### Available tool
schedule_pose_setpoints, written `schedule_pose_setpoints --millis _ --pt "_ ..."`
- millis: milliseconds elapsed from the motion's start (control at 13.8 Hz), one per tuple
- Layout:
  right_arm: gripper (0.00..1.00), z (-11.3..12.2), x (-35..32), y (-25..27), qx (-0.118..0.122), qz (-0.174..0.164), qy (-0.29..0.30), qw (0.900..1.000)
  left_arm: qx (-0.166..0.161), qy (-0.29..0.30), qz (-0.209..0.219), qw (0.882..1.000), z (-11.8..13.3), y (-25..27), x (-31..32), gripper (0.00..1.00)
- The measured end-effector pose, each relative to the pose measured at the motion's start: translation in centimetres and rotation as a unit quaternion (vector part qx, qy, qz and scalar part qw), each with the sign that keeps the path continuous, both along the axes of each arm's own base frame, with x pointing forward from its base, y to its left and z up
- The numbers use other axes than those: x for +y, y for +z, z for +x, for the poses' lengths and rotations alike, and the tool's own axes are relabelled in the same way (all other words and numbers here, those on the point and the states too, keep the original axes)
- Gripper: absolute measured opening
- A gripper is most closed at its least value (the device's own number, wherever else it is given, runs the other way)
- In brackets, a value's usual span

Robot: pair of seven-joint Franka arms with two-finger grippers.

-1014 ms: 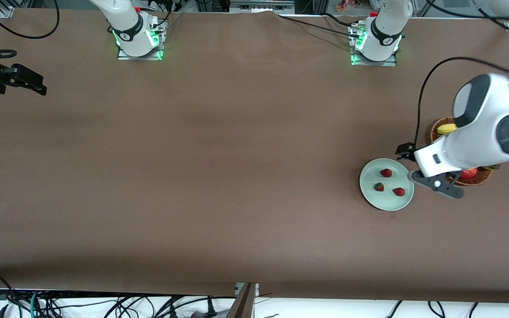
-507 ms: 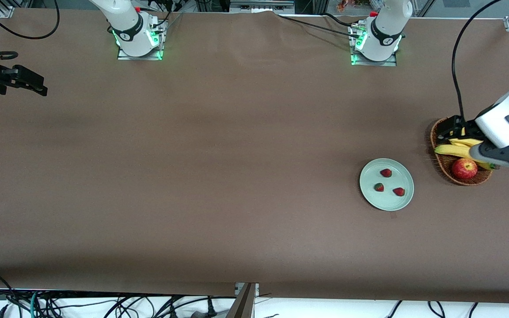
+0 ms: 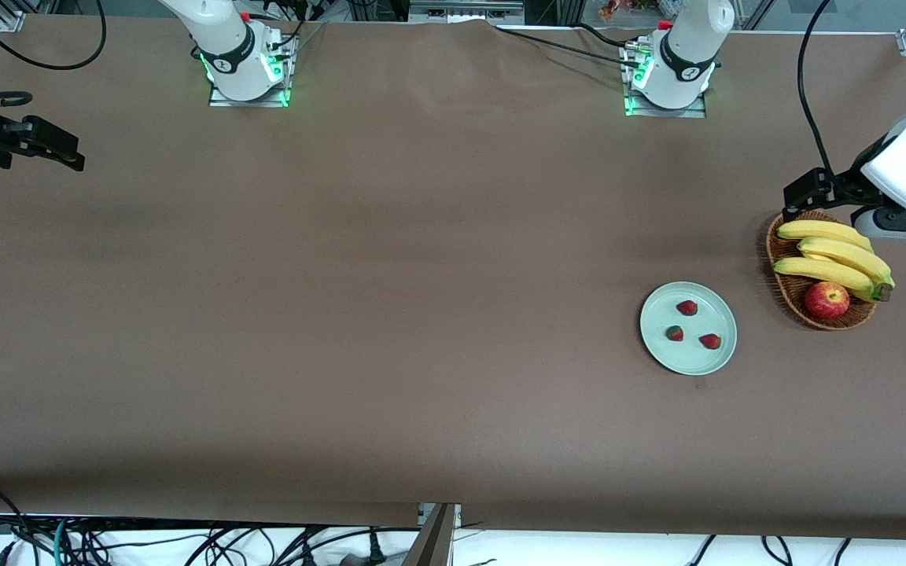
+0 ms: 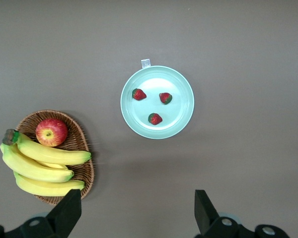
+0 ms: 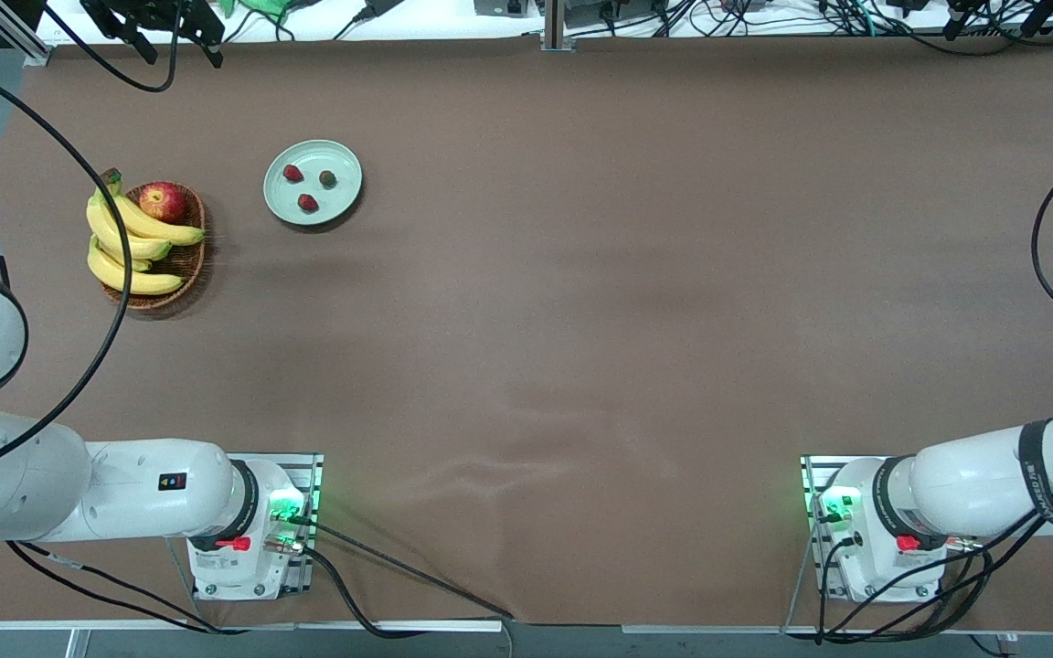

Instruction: Collect all strawberries into plate

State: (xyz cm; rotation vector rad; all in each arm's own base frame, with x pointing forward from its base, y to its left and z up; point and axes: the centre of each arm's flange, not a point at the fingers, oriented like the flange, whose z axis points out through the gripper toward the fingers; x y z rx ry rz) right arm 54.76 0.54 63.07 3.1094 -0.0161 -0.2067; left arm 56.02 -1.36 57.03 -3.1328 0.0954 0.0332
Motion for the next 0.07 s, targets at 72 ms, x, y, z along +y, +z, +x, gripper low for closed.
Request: schedule_pose_setpoints --millis 72 --pt "1.00 0.00 0.00 0.00 0.000 0.000 0.000 1.000 0.001 0.001 0.000 1.000 -0.05 -0.14 -0.15 1.00"
